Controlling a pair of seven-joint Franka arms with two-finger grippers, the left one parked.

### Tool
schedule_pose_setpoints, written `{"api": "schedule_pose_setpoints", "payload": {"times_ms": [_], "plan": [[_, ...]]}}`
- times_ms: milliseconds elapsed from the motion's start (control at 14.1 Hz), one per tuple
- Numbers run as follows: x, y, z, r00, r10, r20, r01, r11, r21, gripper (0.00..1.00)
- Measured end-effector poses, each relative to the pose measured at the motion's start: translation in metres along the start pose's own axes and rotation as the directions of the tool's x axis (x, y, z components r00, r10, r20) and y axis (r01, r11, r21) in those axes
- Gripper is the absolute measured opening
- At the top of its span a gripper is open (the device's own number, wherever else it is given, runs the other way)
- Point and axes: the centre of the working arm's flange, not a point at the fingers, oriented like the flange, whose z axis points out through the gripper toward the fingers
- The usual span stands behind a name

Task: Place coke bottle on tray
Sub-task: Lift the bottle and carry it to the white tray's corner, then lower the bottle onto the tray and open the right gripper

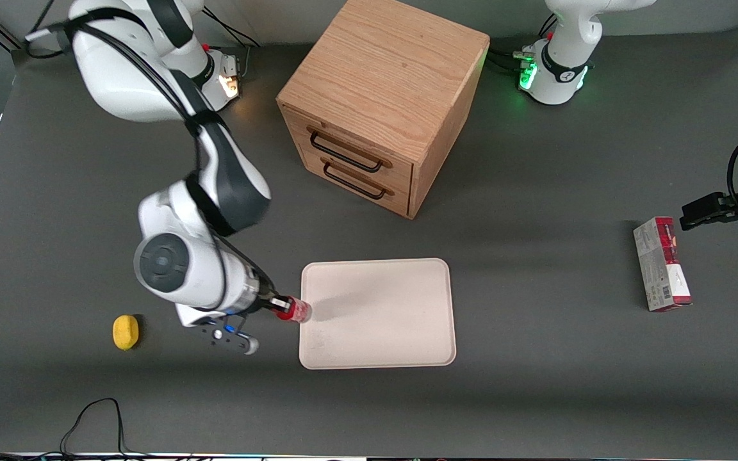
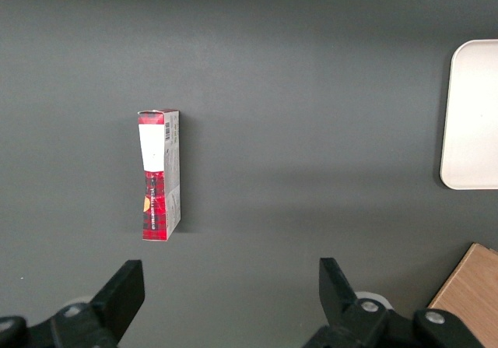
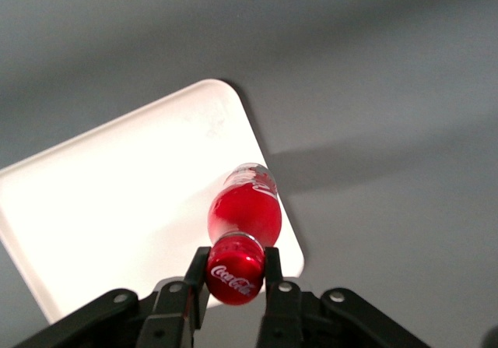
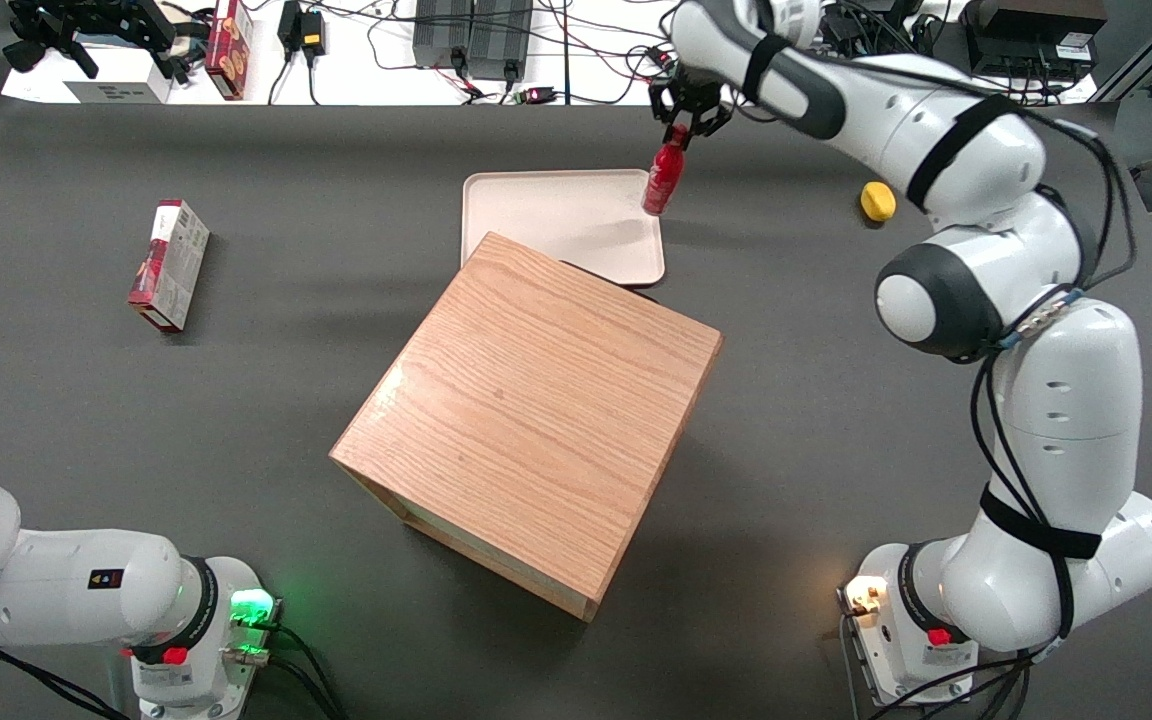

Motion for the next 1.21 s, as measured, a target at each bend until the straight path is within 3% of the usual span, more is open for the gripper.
{"api": "schedule_pose_setpoints", "payload": {"times_ms": [213, 497, 923, 994, 1206], "plan": [[0.005, -0.009, 0.021, 0.998, 0.055, -0.037, -0.054, 0.998, 0.026, 0.31], [0.009, -0.012, 0.026, 0.995, 0.077, -0.058, -0.075, 0.996, 0.052, 0.31], [0.007, -0.018, 0.034, 0.994, 0.059, -0.089, -0.056, 0.998, 0.034, 0.31], [0.007, -0.019, 0.035, 0.994, 0.056, -0.093, -0.053, 0.998, 0.034, 0.35], [0.007, -0.022, 0.029, 0.993, 0.055, -0.103, -0.051, 0.998, 0.044, 0.69]]}}
